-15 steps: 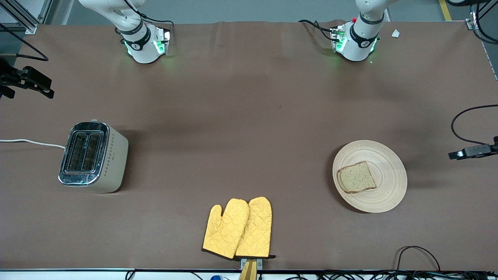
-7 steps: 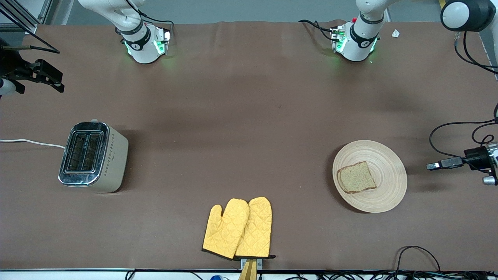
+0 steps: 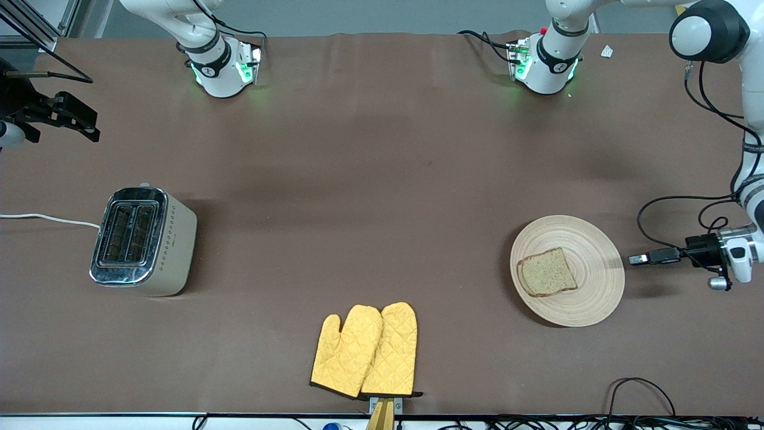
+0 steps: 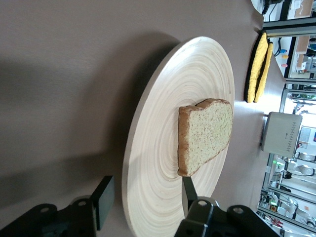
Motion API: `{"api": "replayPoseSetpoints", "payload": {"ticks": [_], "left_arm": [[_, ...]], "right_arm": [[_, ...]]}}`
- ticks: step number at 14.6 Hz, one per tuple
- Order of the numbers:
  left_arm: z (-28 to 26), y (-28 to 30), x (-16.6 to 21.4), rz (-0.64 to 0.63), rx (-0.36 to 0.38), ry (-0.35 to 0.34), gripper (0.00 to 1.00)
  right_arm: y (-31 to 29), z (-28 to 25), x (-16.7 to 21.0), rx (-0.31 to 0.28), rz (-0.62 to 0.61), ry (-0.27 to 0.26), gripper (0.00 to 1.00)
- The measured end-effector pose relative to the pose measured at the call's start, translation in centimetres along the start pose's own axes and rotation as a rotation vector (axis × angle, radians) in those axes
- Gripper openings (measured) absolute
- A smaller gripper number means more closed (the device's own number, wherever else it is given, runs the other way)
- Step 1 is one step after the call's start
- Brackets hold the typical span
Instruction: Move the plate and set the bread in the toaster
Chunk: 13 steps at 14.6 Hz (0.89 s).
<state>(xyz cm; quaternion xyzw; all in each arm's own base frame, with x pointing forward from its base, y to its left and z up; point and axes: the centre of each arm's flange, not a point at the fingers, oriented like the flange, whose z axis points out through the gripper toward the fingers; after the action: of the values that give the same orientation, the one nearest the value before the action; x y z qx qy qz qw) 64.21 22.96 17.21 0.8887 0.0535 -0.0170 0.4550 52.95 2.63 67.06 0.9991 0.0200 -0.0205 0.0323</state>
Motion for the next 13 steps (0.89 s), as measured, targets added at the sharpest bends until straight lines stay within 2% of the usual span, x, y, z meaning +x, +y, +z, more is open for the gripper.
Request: {"api": "replayPoseSetpoints", "payload": {"ticks": [7, 9, 13], "left_arm": [[1.8, -0.2, 0.5, 0.001, 0.0, -0.004, 0.57], [2.0, -0.6, 0.4, -0.003, 0.0, -0.003, 0.46], [2.6, -1.3, 0.3, -0.014, -0.005, -0.01, 0.38]], "right_arm": [[0.0, 0.1, 0.0, 0.0, 0.0, -0.005, 1.0], [0.0, 0.1, -0.1, 0.0, 0.0, -0.006, 1.0], [0.0, 0.1, -0.1, 0.0, 0.001, -0.007, 1.0]]}}
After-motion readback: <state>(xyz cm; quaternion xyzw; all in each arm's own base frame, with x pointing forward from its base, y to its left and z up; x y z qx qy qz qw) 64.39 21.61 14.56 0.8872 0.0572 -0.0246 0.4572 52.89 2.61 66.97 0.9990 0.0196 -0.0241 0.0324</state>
